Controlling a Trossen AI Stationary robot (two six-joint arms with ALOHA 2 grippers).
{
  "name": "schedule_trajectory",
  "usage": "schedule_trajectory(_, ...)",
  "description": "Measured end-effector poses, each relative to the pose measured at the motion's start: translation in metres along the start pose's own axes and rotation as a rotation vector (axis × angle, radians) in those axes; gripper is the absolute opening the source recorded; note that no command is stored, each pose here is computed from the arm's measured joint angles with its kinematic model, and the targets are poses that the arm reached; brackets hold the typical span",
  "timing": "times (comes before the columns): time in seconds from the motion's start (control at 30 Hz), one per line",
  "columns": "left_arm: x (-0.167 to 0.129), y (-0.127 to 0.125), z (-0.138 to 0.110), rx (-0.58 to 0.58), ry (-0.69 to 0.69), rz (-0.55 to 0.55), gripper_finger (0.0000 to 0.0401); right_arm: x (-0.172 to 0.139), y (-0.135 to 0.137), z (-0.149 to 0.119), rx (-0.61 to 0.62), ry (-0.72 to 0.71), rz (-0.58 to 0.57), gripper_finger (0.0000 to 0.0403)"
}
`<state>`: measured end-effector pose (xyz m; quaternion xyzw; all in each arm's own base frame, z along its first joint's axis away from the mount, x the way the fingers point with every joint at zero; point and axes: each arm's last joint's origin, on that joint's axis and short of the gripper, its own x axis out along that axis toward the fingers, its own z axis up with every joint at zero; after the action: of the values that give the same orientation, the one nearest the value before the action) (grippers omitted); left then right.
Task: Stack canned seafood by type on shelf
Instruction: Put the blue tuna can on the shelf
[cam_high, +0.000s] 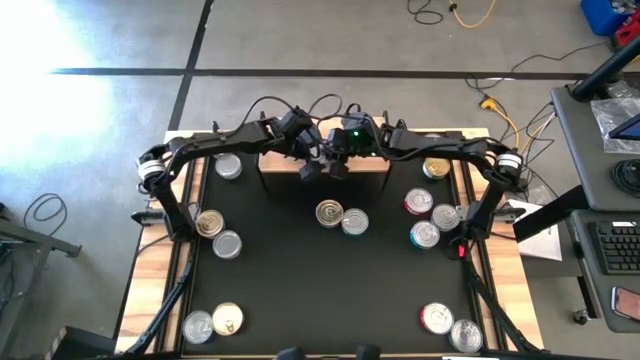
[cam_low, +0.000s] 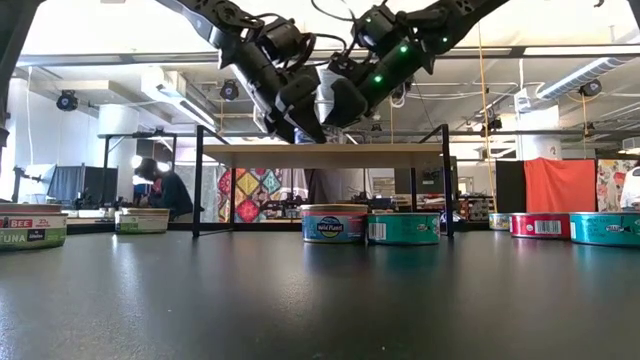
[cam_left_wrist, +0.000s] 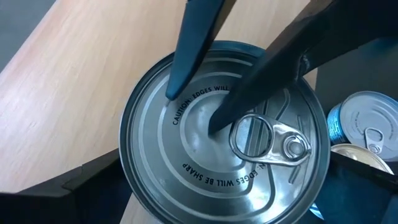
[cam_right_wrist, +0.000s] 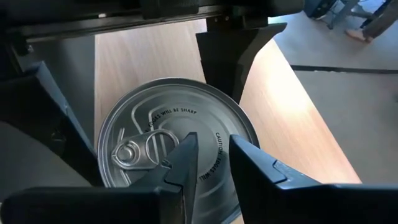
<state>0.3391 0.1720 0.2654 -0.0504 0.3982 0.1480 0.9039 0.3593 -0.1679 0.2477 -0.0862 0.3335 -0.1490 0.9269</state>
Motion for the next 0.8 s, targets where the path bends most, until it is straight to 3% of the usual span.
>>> schedule_trajectory(0.23,-0.001,0.001,-0.003,0.044,0.031,-0.003,0.04,-0.002,0.0,-0.012,-0.029,0.113,0.016,0.0087)
schedule_trajectory(0.5,-0.005,0.002,-0.003,0.077,0.055,0.016,0.04,-0.012,-0.006,-0.01,-0.063,0.133,-0.033,0.0073)
schedule_trajectory(0.63,-0.022,0.003,-0.001,0.076,0.077,0.034,0.04,-0.021,-0.008,-0.009,-0.065,0.152,-0.05,0.0082)
schedule_trajectory(0.8,-0.069,-0.013,0.012,0.067,-0.024,0.018,0.04,-0.035,-0.013,-0.011,-0.073,0.218,-0.115,0.0092)
